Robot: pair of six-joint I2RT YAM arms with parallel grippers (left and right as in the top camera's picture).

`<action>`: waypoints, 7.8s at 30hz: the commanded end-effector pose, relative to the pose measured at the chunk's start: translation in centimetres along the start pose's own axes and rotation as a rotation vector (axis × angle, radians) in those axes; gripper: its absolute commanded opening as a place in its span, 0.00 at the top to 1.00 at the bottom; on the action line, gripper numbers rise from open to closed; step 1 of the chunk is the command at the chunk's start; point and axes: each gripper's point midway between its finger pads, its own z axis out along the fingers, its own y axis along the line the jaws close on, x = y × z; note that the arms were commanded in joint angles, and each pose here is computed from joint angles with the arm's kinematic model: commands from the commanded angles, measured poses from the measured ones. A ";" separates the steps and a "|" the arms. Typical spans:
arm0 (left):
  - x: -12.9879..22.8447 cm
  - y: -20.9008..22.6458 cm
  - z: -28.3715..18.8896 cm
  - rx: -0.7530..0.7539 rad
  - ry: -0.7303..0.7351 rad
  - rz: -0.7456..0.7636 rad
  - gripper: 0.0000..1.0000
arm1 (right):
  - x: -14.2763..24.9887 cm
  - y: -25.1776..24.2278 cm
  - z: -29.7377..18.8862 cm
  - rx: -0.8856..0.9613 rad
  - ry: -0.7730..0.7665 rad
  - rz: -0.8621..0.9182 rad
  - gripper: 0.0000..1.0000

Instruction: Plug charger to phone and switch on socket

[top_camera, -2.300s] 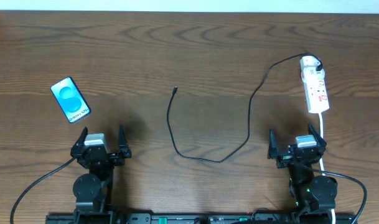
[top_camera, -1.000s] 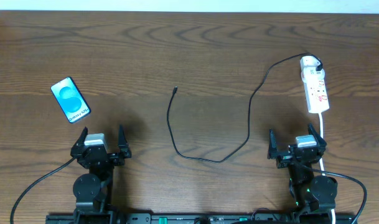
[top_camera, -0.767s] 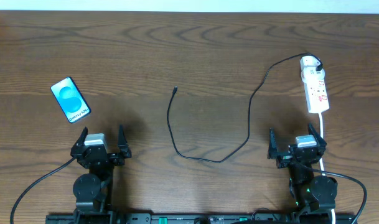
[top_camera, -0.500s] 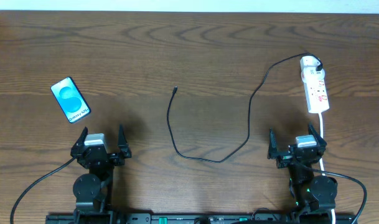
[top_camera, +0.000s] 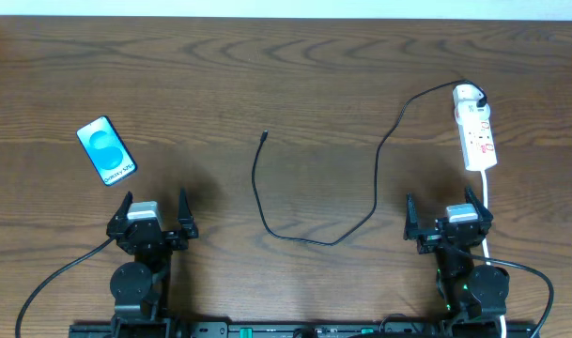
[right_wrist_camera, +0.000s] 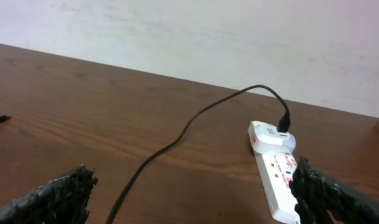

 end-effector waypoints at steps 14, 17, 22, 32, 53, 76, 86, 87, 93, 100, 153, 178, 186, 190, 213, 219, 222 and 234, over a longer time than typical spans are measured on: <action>1.8 0.0 0.3 0.002 0.040 0.007 0.07 | 0.0 0.1 0.0 -0.004 -0.001 0.011 0.01; 1.7 0.0 0.3 0.003 0.043 0.006 0.07 | 0.0 0.1 0.0 -0.004 -0.001 0.011 0.01; 1.2 -0.1 0.3 0.001 0.062 0.007 0.07 | 0.0 0.1 0.0 -0.004 -0.002 0.011 0.01; -2.4 -0.3 0.9 -0.001 0.102 0.003 0.07 | 0.0 0.1 0.0 -0.004 -0.001 0.011 0.01; -10.4 -1.7 4.9 0.027 0.347 -0.029 0.07 | 0.0 0.1 0.0 -0.004 -0.001 0.011 0.01; -16.5 -4.8 9.0 0.137 0.710 -0.053 0.07 | 0.0 0.1 0.0 -0.004 -0.002 0.011 0.01; -15.7 -4.9 8.9 0.147 0.738 -0.058 0.06 | 0.0 0.1 0.0 -0.004 -0.002 0.011 0.01; -15.4 -5.0 9.1 0.146 0.744 -0.058 0.07 | 0.0 0.1 0.0 -0.004 -0.002 0.011 0.01; -14.7 -5.2 10.2 0.156 0.755 -0.062 0.07 | 0.0 0.1 0.0 -0.004 -0.001 0.011 0.01; -14.2 -2.3 12.8 -0.047 0.724 -0.078 0.06 | 0.0 0.1 0.0 -0.004 -0.001 0.011 0.01; 14.0 16.3 19.5 -0.525 1.364 -0.482 0.07 | 0.0 0.1 0.0 -0.004 -0.002 0.011 0.01; 17.3 14.9 17.2 -0.469 1.446 -0.509 0.08 | 0.0 0.1 0.0 -0.004 -0.001 0.011 0.01; 17.4 14.7 16.8 -0.471 1.466 -0.511 0.20 | 0.0 0.1 0.0 -0.004 -0.001 0.011 0.01; 17.4 14.6 16.8 -0.470 1.467 -0.511 0.28 | 0.0 0.1 0.0 -0.004 -0.002 0.011 0.01; 13.5 8.2 18.6 -0.271 1.427 -0.579 0.34 | 0.0 0.1 0.0 -0.004 -0.002 0.011 0.01; 12.7 4.9 19.0 -0.205 1.434 -0.597 0.35 | 0.0 0.1 0.0 -0.004 -0.001 0.011 0.01; 12.7 3.4 19.1 -0.199 1.444 -0.590 0.35 | 0.0 0.1 0.0 -0.004 -0.001 0.011 0.01; 12.8 -1.7 19.1 -0.138 1.475 -0.514 0.35 | 0.0 0.1 0.0 -0.004 -0.001 0.011 0.01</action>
